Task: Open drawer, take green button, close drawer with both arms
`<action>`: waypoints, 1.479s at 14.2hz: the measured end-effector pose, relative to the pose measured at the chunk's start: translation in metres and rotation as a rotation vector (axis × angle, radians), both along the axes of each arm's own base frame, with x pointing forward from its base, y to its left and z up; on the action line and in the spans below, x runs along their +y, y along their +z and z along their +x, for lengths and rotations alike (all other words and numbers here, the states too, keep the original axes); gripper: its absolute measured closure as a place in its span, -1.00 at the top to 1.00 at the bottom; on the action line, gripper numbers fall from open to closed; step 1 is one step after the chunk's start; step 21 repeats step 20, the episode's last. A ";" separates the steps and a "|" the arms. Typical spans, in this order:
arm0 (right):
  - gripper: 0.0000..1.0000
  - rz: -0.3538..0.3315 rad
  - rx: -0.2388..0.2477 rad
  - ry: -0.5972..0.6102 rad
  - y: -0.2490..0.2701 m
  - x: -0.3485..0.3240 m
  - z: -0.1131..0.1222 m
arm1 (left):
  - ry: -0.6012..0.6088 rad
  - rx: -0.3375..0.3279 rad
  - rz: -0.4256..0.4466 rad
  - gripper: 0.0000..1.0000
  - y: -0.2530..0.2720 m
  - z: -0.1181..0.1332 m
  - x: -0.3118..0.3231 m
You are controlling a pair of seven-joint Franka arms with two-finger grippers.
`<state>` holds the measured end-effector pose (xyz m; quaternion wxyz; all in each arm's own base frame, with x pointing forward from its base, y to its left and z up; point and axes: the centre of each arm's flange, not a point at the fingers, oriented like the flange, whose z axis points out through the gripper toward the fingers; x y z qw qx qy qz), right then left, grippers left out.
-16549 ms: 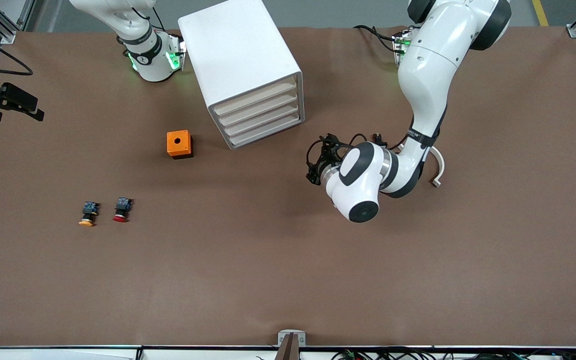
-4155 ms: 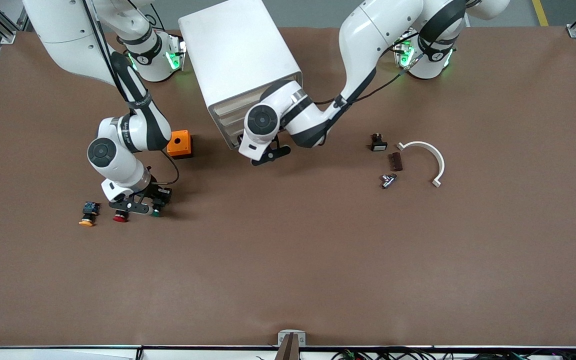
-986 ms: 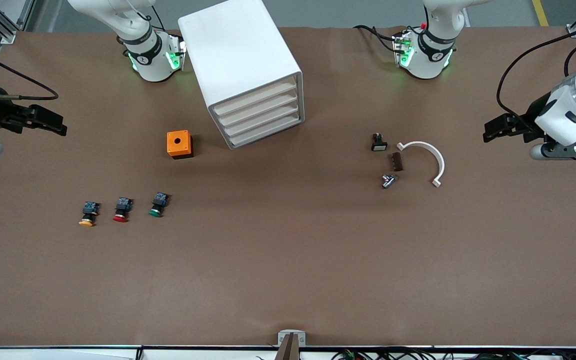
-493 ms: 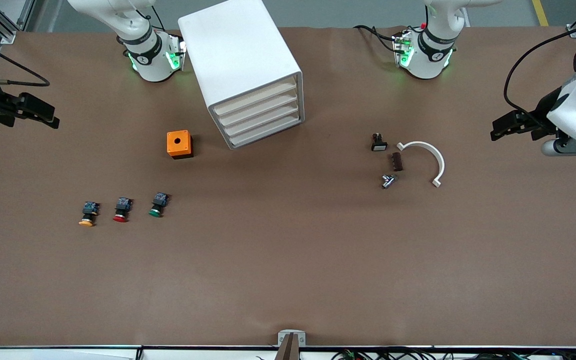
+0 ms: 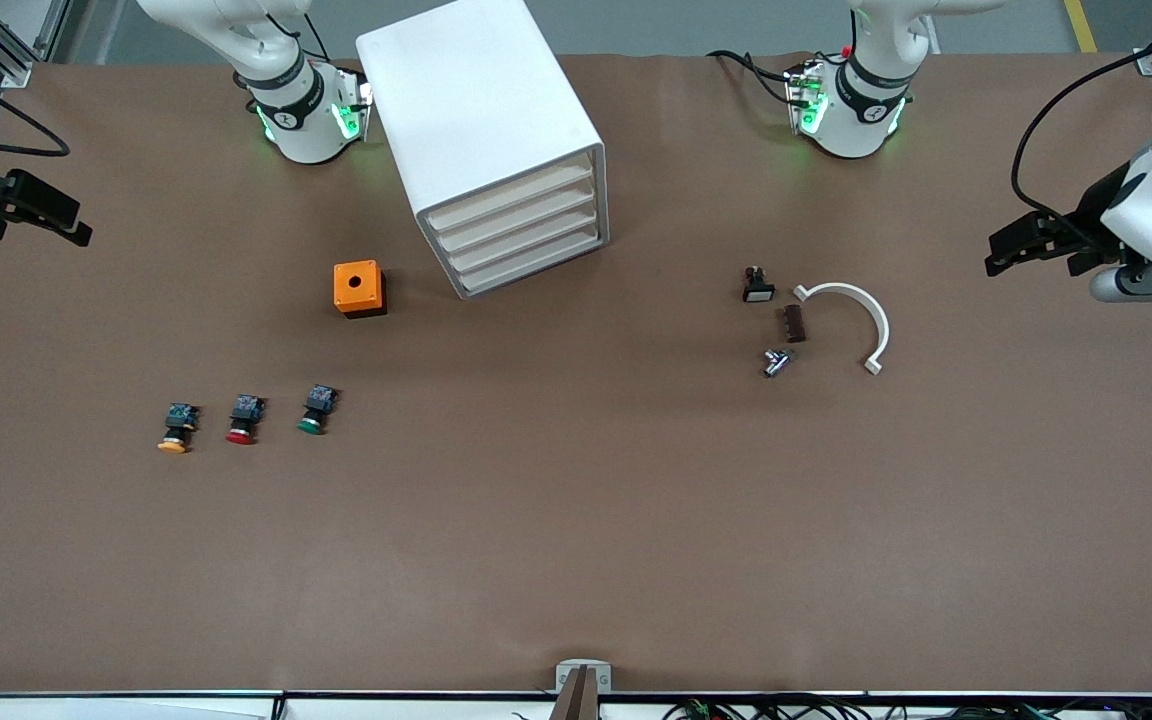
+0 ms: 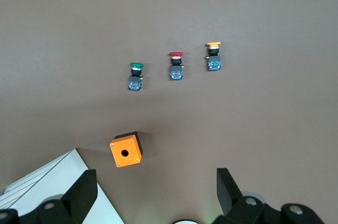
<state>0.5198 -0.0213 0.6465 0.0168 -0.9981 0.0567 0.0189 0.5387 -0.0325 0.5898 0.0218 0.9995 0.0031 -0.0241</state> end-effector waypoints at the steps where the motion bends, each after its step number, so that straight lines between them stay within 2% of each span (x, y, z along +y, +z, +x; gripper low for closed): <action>1: 1.00 0.000 -0.010 -0.001 0.001 0.000 -0.001 | 0.001 -0.016 -0.001 1.00 0.008 -0.002 0.001; 6: 1.00 0.000 -0.063 0.029 0.013 -0.005 -0.004 | 0.000 -0.101 -0.003 1.00 0.051 -0.015 0.002; 9: 1.00 0.001 -0.065 0.052 0.013 -0.007 -0.006 | -0.004 -0.136 -0.005 1.00 0.068 -0.015 0.000; 10: 1.00 0.001 -0.063 0.057 0.012 -0.005 -0.006 | -0.005 -0.135 -0.005 1.00 0.068 -0.015 -0.001; 14: 1.00 -0.017 -0.058 0.074 0.010 -0.001 -0.005 | -0.003 -0.052 -0.001 1.00 0.058 -0.021 -0.001; 21: 1.00 -0.023 -0.052 0.083 0.008 0.004 -0.006 | 0.006 -0.041 0.000 1.00 0.056 -0.021 -0.002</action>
